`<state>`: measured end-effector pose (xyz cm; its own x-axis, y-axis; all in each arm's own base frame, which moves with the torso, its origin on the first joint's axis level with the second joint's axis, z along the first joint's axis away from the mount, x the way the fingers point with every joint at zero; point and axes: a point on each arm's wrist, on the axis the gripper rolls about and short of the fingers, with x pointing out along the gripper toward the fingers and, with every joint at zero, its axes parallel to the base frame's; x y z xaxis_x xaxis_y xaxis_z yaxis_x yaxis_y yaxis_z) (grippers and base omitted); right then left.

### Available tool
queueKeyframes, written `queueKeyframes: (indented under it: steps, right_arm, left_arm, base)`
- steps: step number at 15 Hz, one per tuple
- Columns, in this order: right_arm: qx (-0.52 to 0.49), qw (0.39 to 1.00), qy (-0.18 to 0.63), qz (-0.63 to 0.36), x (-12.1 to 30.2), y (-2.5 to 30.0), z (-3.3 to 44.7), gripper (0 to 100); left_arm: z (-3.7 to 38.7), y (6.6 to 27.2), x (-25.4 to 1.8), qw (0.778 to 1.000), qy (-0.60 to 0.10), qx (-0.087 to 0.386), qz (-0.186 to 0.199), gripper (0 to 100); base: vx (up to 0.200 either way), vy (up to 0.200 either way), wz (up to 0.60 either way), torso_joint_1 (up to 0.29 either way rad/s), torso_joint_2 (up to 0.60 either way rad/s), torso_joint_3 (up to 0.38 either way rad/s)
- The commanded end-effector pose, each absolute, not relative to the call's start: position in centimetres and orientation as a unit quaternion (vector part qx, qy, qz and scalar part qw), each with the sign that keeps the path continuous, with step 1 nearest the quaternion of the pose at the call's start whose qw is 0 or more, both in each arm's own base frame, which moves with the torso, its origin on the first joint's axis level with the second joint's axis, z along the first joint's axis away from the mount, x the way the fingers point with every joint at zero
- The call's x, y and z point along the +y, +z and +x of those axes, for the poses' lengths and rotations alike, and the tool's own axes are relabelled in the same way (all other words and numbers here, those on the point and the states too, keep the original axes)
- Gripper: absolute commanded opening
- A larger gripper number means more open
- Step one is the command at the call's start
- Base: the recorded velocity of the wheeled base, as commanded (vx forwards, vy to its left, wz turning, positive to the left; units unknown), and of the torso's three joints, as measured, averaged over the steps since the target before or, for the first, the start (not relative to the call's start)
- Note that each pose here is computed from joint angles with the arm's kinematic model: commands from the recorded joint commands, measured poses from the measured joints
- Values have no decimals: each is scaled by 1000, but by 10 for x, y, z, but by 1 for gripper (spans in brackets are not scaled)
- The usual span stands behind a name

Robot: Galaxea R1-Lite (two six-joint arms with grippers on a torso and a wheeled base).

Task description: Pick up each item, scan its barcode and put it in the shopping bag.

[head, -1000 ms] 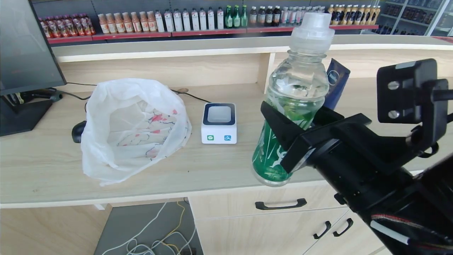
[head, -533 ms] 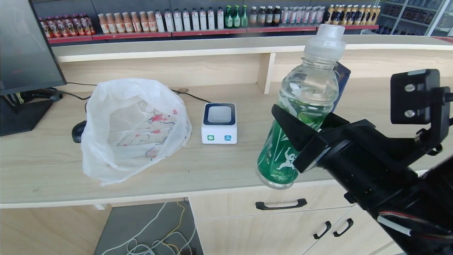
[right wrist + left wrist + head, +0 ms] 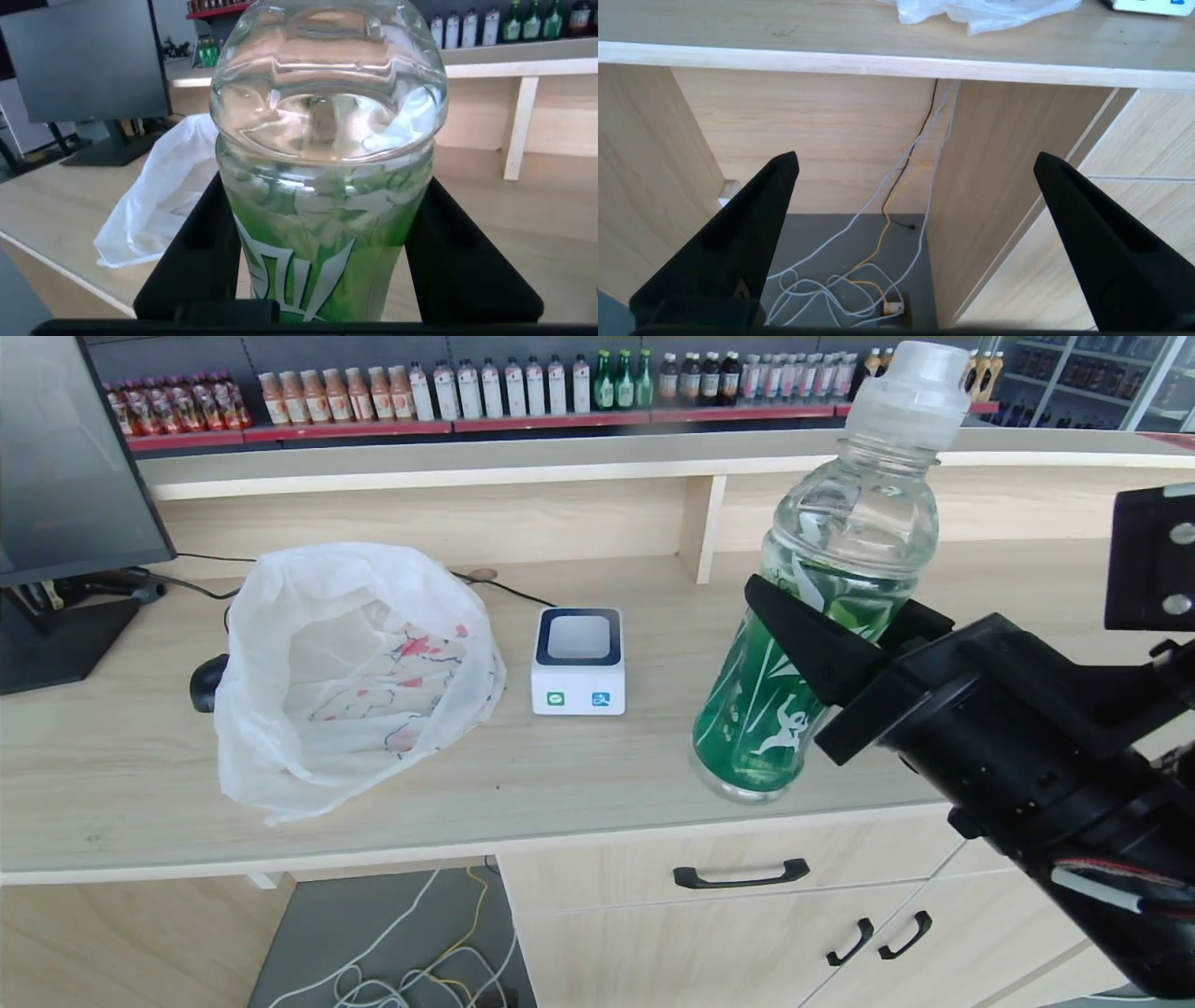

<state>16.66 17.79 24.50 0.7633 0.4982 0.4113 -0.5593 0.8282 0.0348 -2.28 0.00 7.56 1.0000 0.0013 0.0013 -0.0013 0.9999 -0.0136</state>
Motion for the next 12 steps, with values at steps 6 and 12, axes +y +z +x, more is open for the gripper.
queueKeyframes:
  steps: [6,12]
  right_arm:
    - [-232,945,220,73,155,255,186,0]
    - [-249,946,193,72,141,261,192,0]
  left_arm:
    - [-23,75,0,1000,1,0,-8,100]
    - [-23,75,0,1000,1,0,-8,100]
  base:
    - [0,33,0,-1,0,0]
    - [0,200,0,4,2,2]
